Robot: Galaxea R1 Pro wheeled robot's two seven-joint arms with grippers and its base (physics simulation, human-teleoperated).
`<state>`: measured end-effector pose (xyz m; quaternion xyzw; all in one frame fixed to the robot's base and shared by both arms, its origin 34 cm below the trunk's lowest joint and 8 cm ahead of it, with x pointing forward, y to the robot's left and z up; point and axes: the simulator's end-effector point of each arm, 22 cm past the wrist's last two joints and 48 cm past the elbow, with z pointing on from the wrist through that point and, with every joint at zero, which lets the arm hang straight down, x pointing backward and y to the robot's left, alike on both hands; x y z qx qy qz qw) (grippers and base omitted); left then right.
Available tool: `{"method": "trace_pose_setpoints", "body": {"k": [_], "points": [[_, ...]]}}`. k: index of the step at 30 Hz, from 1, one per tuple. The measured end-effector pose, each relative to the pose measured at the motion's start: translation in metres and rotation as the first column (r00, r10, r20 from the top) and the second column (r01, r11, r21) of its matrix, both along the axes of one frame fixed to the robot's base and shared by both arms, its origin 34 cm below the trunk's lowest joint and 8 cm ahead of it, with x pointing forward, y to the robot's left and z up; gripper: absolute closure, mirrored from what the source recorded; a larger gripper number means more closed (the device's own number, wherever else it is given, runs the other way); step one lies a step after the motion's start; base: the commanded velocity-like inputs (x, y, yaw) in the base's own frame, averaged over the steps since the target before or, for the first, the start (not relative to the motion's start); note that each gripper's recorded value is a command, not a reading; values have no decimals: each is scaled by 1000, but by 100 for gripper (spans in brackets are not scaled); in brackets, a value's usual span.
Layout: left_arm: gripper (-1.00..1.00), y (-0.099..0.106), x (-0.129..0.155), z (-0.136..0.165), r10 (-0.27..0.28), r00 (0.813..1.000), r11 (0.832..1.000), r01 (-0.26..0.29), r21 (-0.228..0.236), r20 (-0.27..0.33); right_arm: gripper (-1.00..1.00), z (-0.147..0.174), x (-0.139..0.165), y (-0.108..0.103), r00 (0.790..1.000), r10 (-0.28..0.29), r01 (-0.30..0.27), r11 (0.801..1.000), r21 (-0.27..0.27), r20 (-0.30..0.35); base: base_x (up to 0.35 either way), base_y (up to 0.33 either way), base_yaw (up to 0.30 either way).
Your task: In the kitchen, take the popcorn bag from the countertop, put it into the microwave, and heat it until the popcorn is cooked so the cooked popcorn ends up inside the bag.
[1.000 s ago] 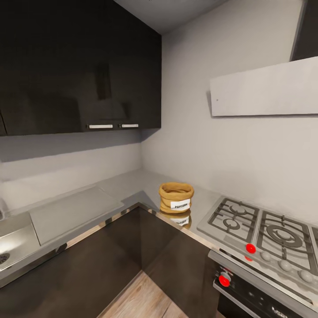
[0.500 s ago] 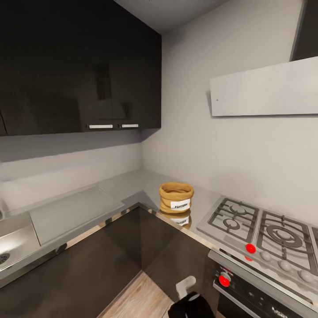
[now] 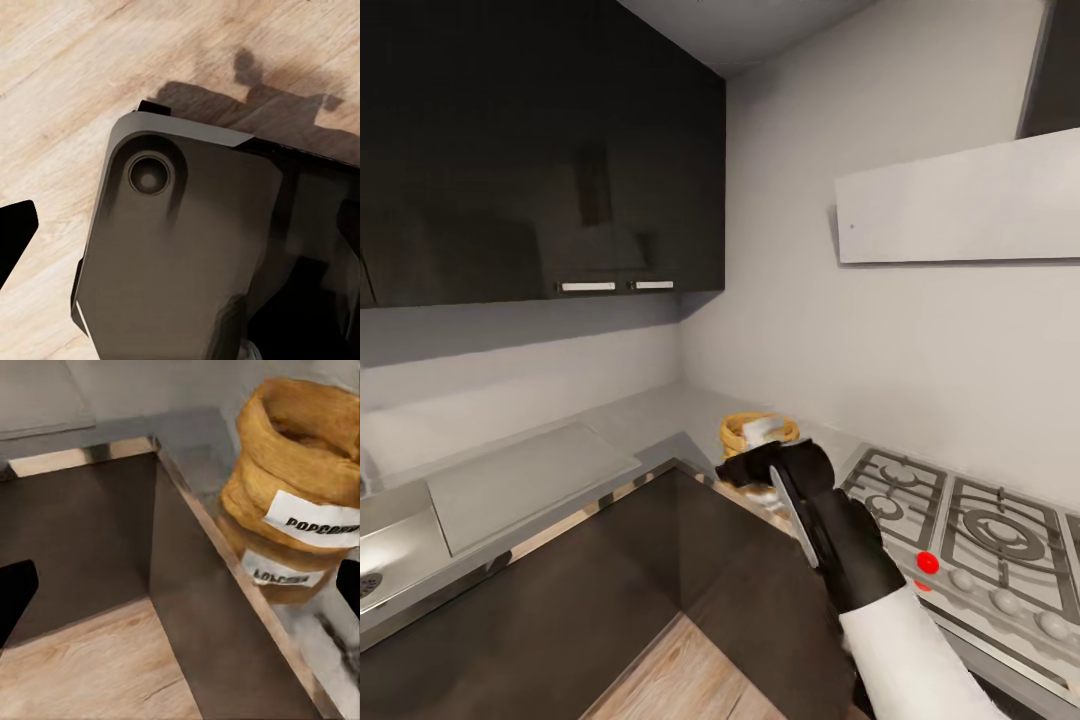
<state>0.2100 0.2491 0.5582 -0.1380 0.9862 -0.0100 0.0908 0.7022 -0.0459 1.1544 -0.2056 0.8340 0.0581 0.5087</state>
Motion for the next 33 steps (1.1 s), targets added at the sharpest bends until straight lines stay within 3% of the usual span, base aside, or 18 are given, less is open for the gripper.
{"method": "trace_pose_setpoints", "body": {"k": [2,4,6,8,12,17,22,23,33], "points": [[-100,-1,0,0,0,1000,1000,0,-1,0,-100,62,17,-2,995,-4,3,1000,8,96,0,0,0],[-100,-1,0,0,0,1000,1000,0,-1,1,-100,125,37,-18,984,-46,40,998,38,170,0,0,0],[-100,-1,0,0,-1,1000,1000,1,-1,0,-100,163,54,-37,978,-90,77,994,77,187,0,0,0],[-100,-1,0,0,0,1000,1000,0,-1,0,-100,190,81,-62,979,-150,133,983,127,135,0,0,0],[-100,-1,0,0,-1,1000,1000,1,-1,1,-100,197,101,-74,982,-183,177,977,122,46,0,0,0],[-100,-1,1,0,-1,1000,1000,1,-1,1,-100,213,108,-97,959,-277,272,959,82,64,0,0,0],[-100,-1,1,0,-1,1000,1000,1,-1,1,-100,181,114,-108,947,-322,322,947,24,4,0,0,0],[-100,-1,0,0,-1,1000,1000,1,-1,1,-100,180,115,-119,941,-338,338,941,17,5,0,0,0],[-100,-2,1,0,-4,1000,1000,4,-5,2,-100,167,117,-132,932,-362,362,932,-6,-13,0,0,0]]}}
